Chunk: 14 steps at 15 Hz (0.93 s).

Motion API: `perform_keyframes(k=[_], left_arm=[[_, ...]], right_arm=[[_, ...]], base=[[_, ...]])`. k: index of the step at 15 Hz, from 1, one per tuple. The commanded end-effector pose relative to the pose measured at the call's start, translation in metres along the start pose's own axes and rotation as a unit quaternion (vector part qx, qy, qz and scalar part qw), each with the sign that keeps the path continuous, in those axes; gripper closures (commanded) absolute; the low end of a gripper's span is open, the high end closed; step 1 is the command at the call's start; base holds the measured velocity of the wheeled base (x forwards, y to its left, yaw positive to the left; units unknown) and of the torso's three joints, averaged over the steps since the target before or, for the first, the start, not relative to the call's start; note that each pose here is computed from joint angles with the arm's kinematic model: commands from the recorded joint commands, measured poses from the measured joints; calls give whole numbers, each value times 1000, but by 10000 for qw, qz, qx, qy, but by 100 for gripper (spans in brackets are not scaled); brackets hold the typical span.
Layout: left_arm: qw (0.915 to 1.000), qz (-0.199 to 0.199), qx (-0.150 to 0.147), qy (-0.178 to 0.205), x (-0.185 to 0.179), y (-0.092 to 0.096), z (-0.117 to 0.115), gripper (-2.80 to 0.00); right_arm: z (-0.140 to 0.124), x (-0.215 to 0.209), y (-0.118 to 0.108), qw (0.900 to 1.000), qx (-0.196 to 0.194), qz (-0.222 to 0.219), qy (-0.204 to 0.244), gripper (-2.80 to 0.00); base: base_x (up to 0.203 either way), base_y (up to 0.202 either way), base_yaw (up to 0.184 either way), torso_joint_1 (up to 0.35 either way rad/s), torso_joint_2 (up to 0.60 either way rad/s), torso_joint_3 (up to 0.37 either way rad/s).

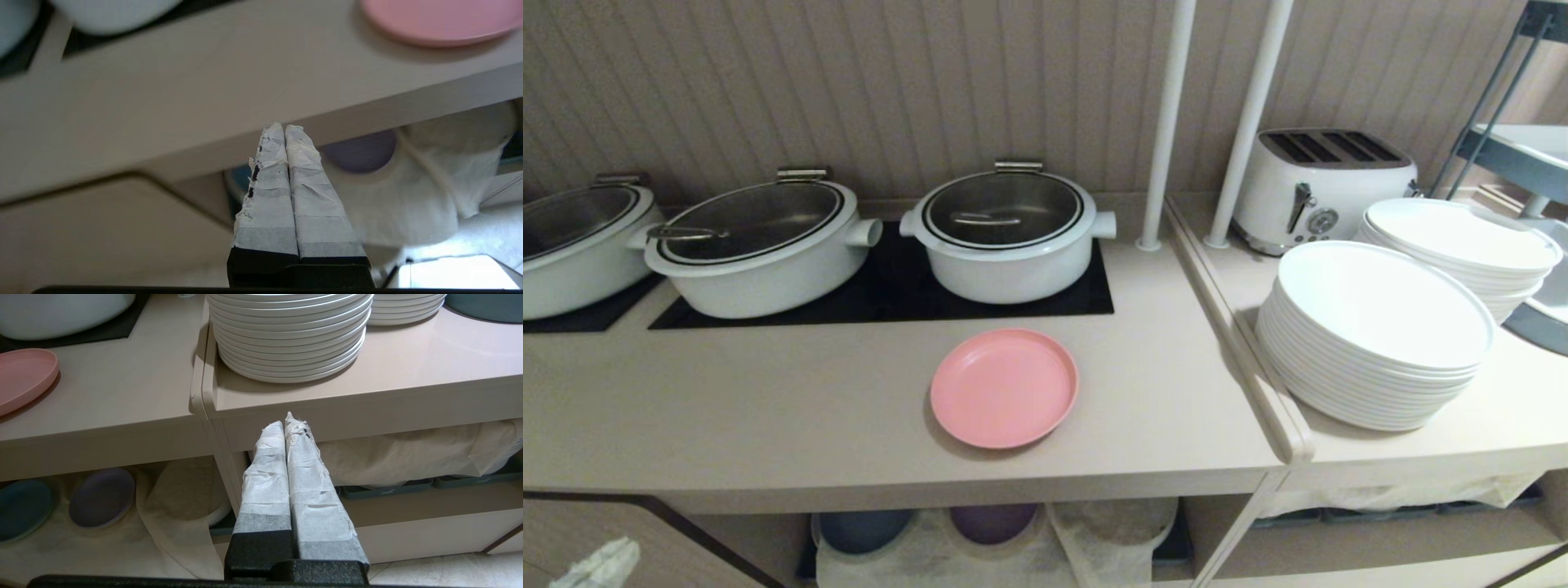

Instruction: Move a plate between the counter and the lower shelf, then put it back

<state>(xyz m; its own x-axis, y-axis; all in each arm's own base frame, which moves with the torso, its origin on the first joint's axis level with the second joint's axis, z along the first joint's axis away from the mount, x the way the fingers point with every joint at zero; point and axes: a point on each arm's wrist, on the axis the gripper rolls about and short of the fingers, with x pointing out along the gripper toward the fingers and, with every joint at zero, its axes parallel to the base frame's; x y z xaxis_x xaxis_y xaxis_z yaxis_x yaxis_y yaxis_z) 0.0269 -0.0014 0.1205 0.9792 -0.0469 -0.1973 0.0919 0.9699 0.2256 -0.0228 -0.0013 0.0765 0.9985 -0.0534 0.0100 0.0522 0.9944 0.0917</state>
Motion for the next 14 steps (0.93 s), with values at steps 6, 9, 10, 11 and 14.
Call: perform_keyframes(k=[6,9,10,11,14], left_arm=[[9986,-170,67,-501,-24,-10,-35,0],[9980,76,-15,-626,-33,-12,-45,0],[9969,127,-17,-779,-35,-13,-47,0],[9954,179,4,-945,-38,-13,-48,0],[9936,278,235,-1071,-40,-14,-50,0]], right_arm=[[0,0,0,10000,4,-1,-2,0],[0,0,0,10000,4,-2,3,0],[0,0,0,10000,4,-1,-4,0],[0,0,0,10000,4,-1,-4,0],[0,0,0,10000,4,-2,4,0]], base=[[0,0,0,0,0,0],[0,0,0,0,0,0],[0,0,0,0,0,0],[0,0,0,0,0,0],[0,0,0,0,0,0]])
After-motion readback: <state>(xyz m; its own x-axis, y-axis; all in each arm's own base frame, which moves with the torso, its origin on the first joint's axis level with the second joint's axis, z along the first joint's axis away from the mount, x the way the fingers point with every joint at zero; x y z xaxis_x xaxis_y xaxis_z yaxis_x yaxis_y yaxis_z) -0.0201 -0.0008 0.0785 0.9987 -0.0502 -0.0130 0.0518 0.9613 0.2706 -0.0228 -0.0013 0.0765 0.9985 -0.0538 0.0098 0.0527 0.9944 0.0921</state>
